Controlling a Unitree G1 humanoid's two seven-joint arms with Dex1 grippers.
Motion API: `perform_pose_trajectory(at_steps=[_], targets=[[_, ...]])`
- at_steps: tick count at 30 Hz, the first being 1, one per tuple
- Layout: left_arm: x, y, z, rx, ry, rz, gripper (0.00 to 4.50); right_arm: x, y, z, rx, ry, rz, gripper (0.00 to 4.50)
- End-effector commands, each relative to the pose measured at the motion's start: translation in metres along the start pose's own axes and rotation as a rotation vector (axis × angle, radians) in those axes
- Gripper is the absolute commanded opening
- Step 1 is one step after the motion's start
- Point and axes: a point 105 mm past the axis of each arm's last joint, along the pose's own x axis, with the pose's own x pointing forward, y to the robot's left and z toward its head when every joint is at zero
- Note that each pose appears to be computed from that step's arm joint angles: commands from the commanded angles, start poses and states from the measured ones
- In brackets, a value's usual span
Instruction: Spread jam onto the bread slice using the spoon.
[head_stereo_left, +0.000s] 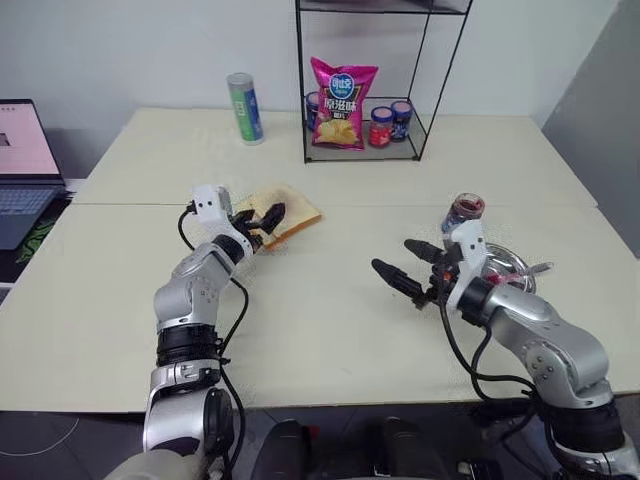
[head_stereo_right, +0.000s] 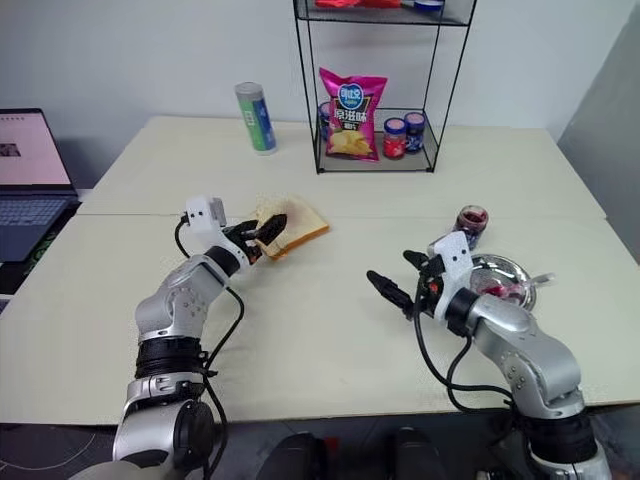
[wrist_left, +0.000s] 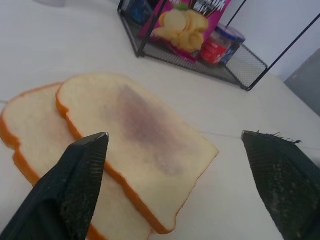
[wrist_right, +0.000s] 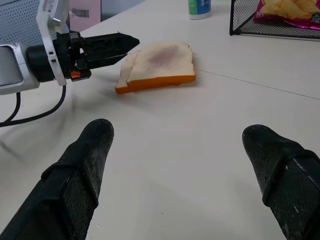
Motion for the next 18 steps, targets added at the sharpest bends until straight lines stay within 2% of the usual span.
perform_pose_trajectory(at_steps=[1, 9, 18], targets=[[0.008, 0.009, 0.012, -0.019, -0.020, 0.047, 4.46, 0.011, 0.009, 0.012, -0.028, -0.054, 0.036, 4.50], [0.013, 0.027, 0.027, -0.114, -0.036, 0.170, 4.46, 0.017, 0.010, 0.012, -0.034, -0.071, 0.039, 4.50], [0.028, -0.008, 0.010, -0.124, 0.103, 0.005, 4.46, 0.019, 0.015, 0.014, -0.010, -0.099, 0.026, 4.50]])
